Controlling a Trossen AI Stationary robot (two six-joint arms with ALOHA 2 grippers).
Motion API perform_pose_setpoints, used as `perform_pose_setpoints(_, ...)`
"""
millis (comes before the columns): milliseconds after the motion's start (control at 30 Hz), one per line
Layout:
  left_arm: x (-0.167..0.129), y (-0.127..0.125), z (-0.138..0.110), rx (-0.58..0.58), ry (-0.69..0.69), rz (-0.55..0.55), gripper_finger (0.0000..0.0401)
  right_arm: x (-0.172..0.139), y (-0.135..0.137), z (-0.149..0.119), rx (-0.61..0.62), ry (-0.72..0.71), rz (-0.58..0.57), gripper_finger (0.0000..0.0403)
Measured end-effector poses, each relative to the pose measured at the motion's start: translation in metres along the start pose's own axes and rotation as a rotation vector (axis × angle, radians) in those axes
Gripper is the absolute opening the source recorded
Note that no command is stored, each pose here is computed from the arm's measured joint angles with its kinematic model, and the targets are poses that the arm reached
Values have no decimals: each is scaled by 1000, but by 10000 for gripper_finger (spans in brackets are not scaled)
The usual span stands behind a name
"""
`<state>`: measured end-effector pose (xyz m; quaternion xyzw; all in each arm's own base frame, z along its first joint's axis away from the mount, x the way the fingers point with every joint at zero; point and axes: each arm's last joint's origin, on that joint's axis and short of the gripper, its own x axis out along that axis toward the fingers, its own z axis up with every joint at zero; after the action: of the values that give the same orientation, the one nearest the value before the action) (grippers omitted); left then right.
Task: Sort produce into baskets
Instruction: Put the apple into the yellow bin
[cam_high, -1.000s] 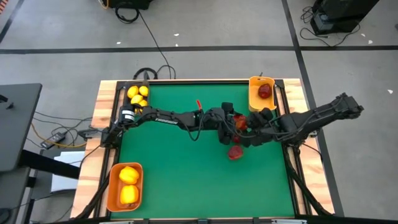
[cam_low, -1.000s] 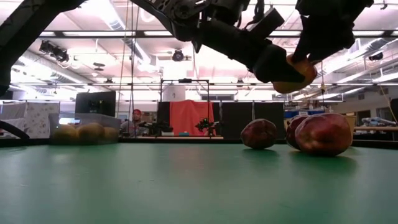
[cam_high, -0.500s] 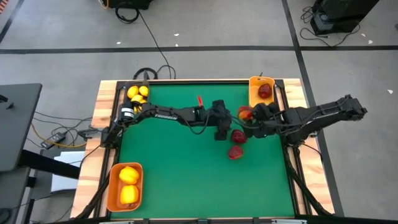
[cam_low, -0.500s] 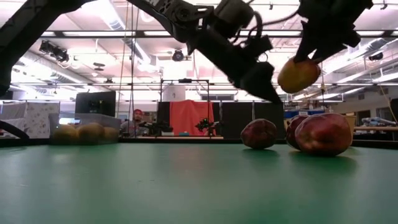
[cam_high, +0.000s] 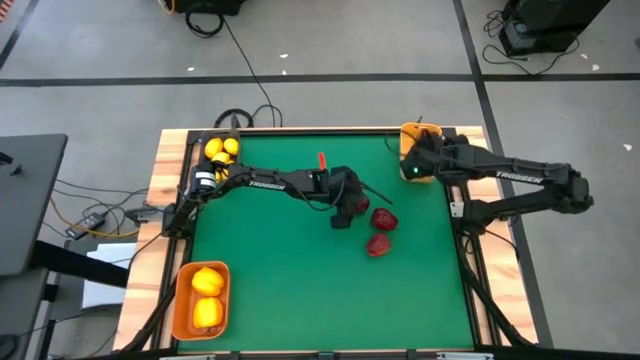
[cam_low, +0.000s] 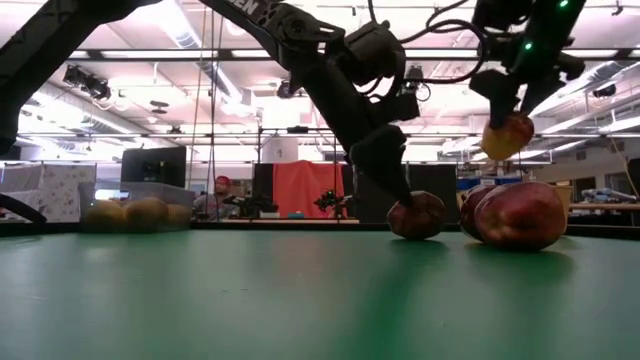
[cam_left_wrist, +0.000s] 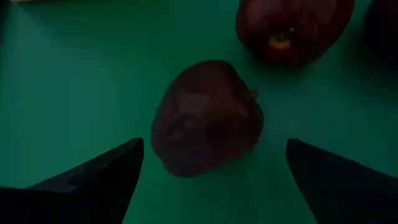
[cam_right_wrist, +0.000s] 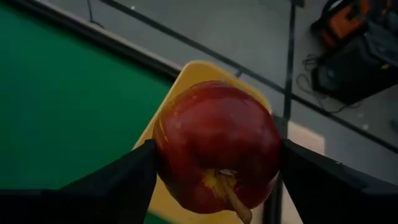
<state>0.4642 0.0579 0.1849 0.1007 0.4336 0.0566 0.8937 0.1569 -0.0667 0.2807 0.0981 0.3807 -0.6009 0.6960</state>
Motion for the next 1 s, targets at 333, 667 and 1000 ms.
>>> perform_pose_setpoints(333,8,5,-4,71,-8,-27,399,12,-1,12,-19,49,105,383)
perform_pose_setpoints(667,27,1,-7,141,-42,-21,399,0,13,6,-36,86,273,382)
perform_pose_setpoints(1000,35,0,-8,121,-59,-9,307,-10,28,-14,-108,118,378,380)
